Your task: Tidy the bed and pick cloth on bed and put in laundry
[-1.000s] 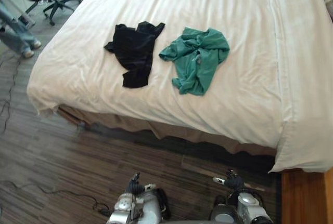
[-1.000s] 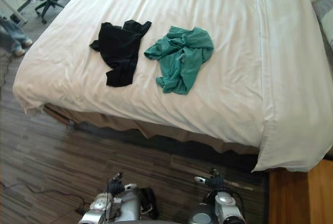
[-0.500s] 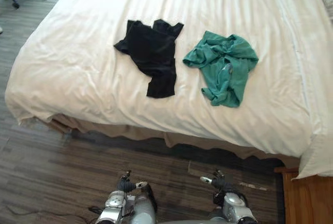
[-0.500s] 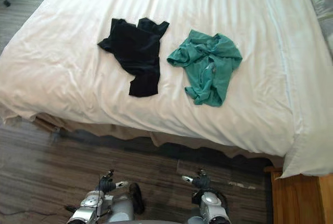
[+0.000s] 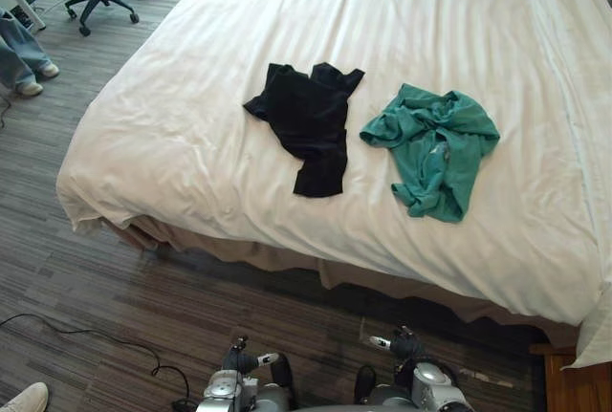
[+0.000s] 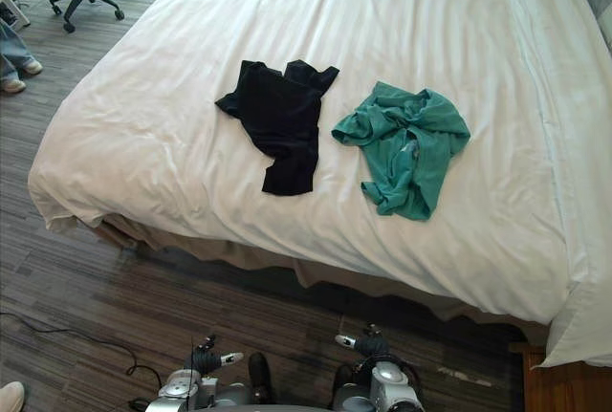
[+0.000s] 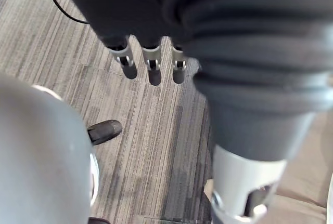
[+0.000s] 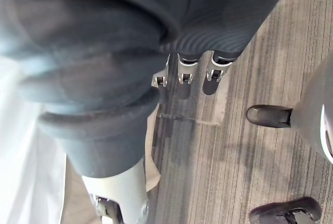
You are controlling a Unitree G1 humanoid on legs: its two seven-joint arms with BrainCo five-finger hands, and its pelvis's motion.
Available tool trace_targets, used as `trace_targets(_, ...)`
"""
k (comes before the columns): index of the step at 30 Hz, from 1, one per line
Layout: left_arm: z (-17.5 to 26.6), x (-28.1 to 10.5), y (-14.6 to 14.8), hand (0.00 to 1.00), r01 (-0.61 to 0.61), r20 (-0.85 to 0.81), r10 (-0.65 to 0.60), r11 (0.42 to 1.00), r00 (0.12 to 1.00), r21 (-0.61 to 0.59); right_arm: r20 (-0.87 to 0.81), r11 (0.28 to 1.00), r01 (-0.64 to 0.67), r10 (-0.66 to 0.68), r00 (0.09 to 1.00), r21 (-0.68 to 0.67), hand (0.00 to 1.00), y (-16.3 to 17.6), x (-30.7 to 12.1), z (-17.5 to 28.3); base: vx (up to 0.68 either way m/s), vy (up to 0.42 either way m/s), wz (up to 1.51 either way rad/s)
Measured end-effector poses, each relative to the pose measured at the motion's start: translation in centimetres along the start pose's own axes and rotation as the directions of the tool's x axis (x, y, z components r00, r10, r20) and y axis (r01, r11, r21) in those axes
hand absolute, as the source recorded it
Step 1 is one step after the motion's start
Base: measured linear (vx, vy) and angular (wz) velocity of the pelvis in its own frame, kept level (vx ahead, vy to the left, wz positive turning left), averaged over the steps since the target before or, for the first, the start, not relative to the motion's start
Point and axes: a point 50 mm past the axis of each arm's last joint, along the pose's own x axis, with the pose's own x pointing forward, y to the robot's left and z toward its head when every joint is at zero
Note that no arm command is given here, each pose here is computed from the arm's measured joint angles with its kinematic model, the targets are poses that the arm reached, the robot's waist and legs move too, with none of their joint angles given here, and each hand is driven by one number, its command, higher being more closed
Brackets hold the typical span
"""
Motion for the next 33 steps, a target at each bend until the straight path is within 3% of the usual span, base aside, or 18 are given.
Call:
trace_targets(9, -2.7, -0.6, 3.4, 0.0, -0.14, -0.109, 0.122, 0.974, 0.987, -0.18, 0.011, 0.989, 0.044, -0.043, 0.999, -0.141, 0.0, -1.6, -0.2, -0.3, -0.03, -0.025, -0.9)
trace_targets(15, -2.1, -0.5, 2.8, 0.0, -0.128, -0.088, 0.112, 0.97, 0.99, -0.206, -0.01, 0.971, 0.155, -0.159, 0.987, -0.181, 0.0, -5.3, -0.5, -0.9, 0.13, 0.026, -0.69)
trace_targets(19, -0.9, -0.1, 1.8, 0.0, -0.088, -0.058, 0.078, 0.975, 0.995, -0.205, -0.04, 0.975, 0.177, -0.184, 0.982, -0.137, 0.0, -5.9, -0.8, -1.8, 0.17, 0.173, -0.49)
trace_targets(23, 0.8, 0.3, 1.0, 0.0, -0.039, 0.0, 0.039, 0.99, 0.999, -0.132, -0.086, 0.983, 0.177, -0.181, 0.98, -0.055, 0.0, -5.3, -1.4, -3.6, 0.18, 0.139, 0.05)
trace_targets(29, 0.5, 0.3, 1.7, 0.0, -0.055, -0.009, 0.054, 0.994, 0.998, -0.1, -0.077, 0.983, 0.183, -0.184, 0.98, -0.019, 0.0, -5.3, -1.5, -3.5, 0.12, 0.059, 0.1)
trace_targets(33, -1.3, -0.1, 2.6, 0.0, -0.102, -0.074, 0.092, 0.983, 0.993, -0.151, -0.085, 0.969, 0.227, -0.219, 0.972, 0.095, 0.0, -6.0, -1.6, -3.6, 0.05, 0.012, 0.01)
